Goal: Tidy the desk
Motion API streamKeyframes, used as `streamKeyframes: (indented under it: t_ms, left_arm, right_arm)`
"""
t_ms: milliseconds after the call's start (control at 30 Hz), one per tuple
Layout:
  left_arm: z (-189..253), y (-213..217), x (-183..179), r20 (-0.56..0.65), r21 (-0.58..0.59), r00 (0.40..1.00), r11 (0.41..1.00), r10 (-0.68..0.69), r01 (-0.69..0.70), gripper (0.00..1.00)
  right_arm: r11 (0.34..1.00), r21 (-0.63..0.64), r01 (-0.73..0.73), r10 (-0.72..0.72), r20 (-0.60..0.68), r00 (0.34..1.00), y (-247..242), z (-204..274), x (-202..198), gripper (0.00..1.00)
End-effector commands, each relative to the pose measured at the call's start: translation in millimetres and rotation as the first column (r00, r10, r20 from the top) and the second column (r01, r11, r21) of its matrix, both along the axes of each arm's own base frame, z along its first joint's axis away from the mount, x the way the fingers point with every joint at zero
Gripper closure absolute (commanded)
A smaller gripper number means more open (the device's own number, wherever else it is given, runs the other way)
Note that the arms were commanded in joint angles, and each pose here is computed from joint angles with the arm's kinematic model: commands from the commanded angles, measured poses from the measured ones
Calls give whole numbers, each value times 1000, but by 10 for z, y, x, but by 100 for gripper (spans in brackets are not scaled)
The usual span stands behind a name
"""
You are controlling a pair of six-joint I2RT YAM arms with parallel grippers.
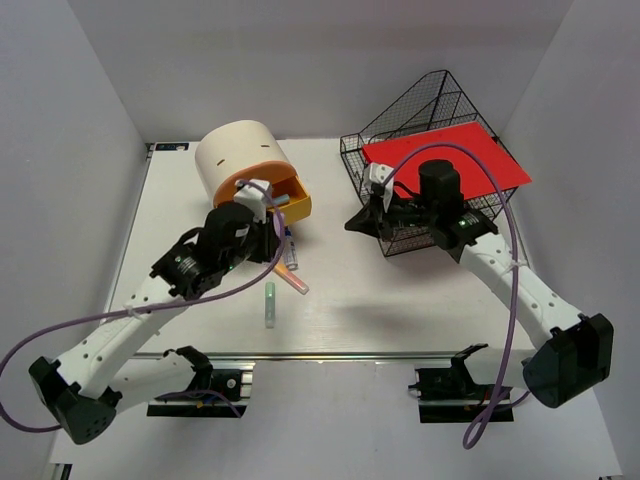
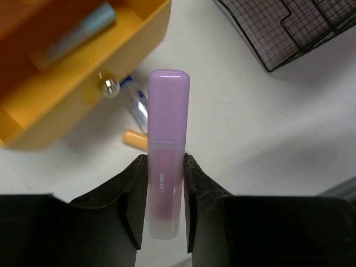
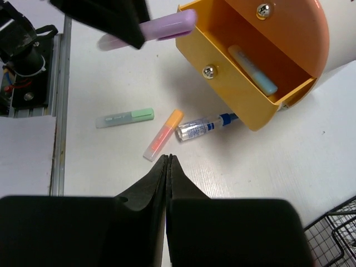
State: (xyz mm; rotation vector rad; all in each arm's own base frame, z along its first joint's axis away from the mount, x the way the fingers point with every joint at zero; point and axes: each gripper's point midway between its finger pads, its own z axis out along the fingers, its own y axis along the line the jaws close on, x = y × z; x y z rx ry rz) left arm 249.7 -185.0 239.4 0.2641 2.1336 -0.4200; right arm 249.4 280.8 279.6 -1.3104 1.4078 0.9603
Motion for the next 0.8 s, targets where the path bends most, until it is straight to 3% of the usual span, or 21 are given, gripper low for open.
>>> streamKeyframes:
  t_ms: [0, 133, 333, 633, 767]
  left_arm:
    - [302, -36, 364, 188, 220, 971, 970, -146, 103, 100]
    - [469, -51, 689, 252, 455, 925, 878, -284, 146, 100]
    - [635, -20, 992, 325, 656, 852, 746, -412, 110, 100]
    - [236, 244, 1353, 248, 786, 878, 615, -410, 65, 100]
    - [79, 312, 1427, 217, 786, 885, 612, -412, 92, 100]
  right_arm:
    - [998, 52, -23, 18, 86, 996, -63, 216, -53, 100]
    - [997, 72, -15, 8, 96, 995, -126, 248, -59, 100]
    - [996, 85, -12, 4, 100, 995, -197, 263, -65, 100]
    - [996, 93, -1, -8, 96, 995, -241, 233, -29, 98]
    - [996, 94, 9, -18, 96, 995, -267, 223, -5, 96]
